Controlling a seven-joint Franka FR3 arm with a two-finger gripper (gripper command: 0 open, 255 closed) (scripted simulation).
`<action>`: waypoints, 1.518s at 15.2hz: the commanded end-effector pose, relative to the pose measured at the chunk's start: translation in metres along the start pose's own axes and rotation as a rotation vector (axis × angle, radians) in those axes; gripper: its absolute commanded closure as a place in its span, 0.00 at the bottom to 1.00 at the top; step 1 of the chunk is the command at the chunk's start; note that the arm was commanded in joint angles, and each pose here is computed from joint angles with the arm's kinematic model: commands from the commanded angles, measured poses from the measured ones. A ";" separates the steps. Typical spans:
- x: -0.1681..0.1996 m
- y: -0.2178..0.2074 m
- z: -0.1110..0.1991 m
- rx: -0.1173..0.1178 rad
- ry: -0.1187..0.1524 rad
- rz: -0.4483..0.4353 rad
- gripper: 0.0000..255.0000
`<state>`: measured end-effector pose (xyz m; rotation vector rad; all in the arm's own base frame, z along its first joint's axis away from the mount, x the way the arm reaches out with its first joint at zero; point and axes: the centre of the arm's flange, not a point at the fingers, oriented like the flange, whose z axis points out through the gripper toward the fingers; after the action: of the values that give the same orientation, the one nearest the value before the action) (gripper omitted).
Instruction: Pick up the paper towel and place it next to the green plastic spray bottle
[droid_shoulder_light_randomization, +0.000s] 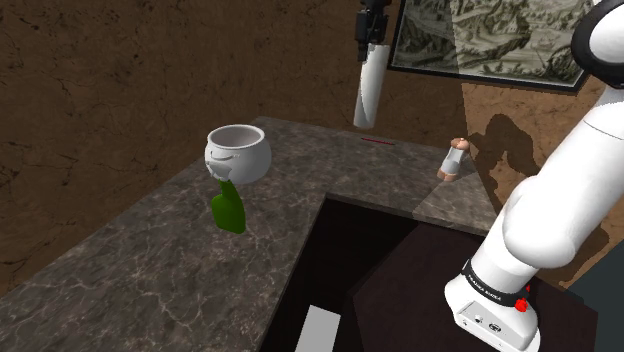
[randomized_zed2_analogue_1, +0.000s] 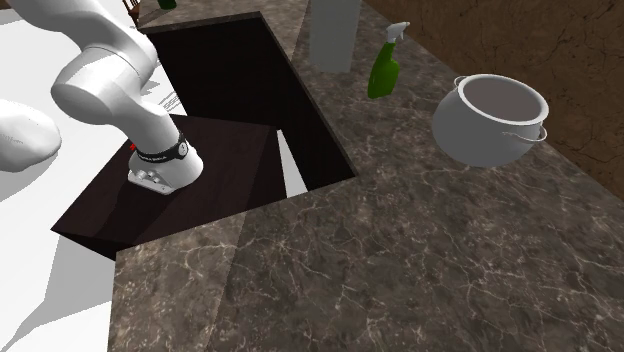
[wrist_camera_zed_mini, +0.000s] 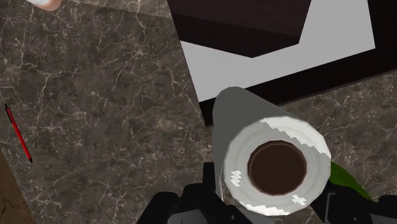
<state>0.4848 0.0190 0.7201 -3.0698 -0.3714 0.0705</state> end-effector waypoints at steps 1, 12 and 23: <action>0.003 -0.028 0.002 0.000 0.000 0.002 1.00; 0.024 -0.171 0.009 0.000 0.000 0.002 1.00; 0.045 -0.312 0.015 0.000 0.000 0.002 1.00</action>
<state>0.4553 0.3192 0.7229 -3.0709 -0.3715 0.0707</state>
